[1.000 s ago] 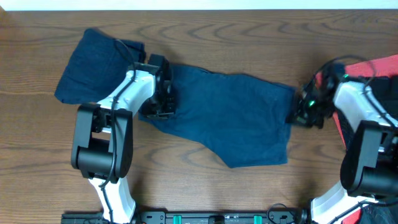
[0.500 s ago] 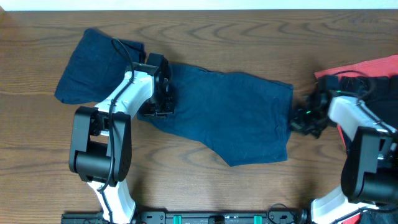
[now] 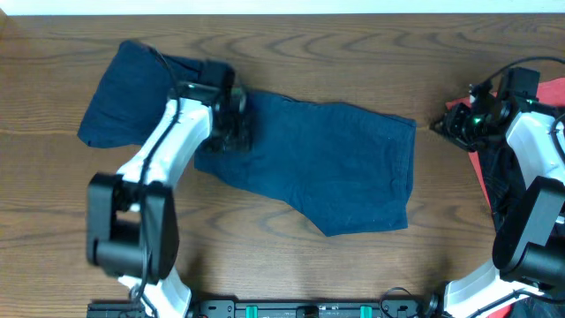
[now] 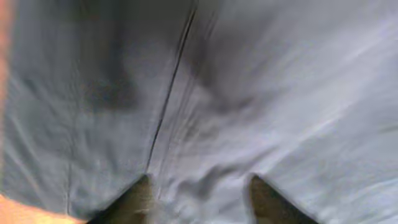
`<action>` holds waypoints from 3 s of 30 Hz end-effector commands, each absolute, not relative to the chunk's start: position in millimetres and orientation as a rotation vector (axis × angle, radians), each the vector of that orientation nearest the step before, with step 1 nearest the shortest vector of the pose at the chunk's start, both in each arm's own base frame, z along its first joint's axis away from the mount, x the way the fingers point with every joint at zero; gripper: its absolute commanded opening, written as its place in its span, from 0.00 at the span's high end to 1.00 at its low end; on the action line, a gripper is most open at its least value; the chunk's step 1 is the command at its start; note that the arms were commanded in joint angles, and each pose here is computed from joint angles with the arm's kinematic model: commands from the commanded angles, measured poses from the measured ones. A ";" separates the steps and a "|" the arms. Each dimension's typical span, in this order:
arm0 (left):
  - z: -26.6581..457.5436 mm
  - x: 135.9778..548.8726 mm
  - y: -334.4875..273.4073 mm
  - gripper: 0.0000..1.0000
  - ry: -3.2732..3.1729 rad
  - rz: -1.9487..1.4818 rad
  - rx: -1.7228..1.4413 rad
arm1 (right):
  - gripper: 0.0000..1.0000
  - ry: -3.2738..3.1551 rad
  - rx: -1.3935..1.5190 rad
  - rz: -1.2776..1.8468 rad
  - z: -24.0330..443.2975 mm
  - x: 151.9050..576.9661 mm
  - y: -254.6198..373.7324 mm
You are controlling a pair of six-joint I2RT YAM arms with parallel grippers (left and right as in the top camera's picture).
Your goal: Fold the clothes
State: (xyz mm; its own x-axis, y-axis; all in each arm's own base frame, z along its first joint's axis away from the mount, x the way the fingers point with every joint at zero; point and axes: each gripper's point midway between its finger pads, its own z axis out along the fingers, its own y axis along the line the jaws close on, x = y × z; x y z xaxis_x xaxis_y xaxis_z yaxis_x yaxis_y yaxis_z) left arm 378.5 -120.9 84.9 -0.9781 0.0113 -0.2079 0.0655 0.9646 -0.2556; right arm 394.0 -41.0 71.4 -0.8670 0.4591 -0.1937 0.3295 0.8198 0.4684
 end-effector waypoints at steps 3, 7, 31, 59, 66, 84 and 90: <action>138.5 415.1 -130.8 0.32 2.671 -0.451 0.140 | 0.44 2.645 0.442 0.651 71.7 409.8 -27.2; 135.9 416.8 -124.8 0.28 2.677 -0.445 0.121 | 0.42 2.617 0.368 0.615 54.9 415.2 -14.5; 130.5 408.7 -95.5 0.27 2.731 -0.404 0.106 | 0.99 2.463 0.297 0.745 64.0 444.4 20.3; 37.8 497.9 -170.1 0.19 2.485 -0.759 0.262 | 0.99 2.371 0.380 0.608 141.4 419.1 -23.6; 29.5 499.0 -170.4 0.60 2.491 -0.761 0.258 | 0.99 2.389 0.398 0.588 137.7 416.4 -26.1; 154.0 475.1 -127.8 0.94 2.390 -0.738 0.218 | 0.99 2.360 0.395 0.495 146.4 415.0 -47.7; 207.2 429.1 -111.7 0.94 2.412 -0.726 0.182 | 0.99 2.296 0.370 0.545 180.2 402.3 -44.9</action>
